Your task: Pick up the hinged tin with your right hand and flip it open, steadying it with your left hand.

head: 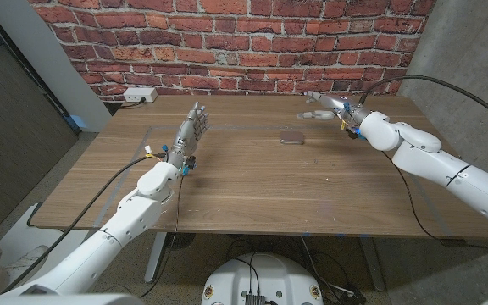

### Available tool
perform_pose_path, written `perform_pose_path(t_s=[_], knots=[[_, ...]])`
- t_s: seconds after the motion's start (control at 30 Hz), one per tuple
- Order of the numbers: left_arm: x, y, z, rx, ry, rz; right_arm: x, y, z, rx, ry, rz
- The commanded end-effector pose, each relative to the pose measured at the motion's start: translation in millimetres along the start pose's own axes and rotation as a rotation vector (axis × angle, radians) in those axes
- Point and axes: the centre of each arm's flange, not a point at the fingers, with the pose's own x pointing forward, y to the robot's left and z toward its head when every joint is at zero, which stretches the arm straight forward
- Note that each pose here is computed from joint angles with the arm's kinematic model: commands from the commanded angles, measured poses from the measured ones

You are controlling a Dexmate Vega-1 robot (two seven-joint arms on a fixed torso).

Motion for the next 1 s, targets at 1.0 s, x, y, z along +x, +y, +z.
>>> perform_pose_path(t_s=[1.0], knots=[[14.5,-10.2,-11.3,-0.006,0.024,-0.029,49.5,19.0,25.1,-0.217,-0.004,0.289]])
